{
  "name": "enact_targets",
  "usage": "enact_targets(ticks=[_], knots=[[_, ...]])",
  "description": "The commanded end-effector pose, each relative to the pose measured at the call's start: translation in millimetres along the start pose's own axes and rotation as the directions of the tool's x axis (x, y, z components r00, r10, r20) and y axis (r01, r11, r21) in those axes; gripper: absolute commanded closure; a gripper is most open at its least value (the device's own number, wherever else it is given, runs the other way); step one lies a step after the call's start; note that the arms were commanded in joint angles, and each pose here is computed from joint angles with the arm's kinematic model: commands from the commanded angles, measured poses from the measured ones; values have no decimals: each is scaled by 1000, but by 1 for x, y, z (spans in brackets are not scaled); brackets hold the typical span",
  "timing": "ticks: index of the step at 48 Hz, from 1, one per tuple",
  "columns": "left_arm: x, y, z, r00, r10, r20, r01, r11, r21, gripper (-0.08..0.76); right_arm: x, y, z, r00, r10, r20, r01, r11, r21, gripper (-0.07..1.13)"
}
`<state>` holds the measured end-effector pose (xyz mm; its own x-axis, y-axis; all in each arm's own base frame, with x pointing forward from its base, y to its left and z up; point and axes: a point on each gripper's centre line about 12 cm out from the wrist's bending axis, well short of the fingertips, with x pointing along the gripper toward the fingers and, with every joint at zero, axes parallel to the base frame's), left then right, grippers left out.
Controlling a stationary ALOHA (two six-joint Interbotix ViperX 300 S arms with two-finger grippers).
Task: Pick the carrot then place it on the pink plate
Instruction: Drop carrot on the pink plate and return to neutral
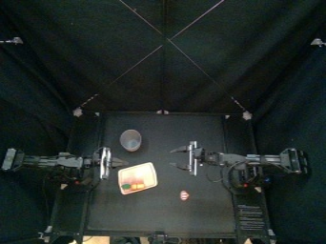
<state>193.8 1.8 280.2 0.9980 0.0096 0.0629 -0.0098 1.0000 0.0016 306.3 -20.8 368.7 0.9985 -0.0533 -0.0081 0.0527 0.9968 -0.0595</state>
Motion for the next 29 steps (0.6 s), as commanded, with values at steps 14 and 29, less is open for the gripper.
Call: enact_targets(ticks=[14,29], knots=[[1,1,6,1000,4,20,-4,1000,3,710,-97,1,7,979,-13,203,9,1000,21,146],[1,1,6,1000,6,18,-6,1000,5,710,-104,0,-16,984,-26,174,19,999,44,146]])
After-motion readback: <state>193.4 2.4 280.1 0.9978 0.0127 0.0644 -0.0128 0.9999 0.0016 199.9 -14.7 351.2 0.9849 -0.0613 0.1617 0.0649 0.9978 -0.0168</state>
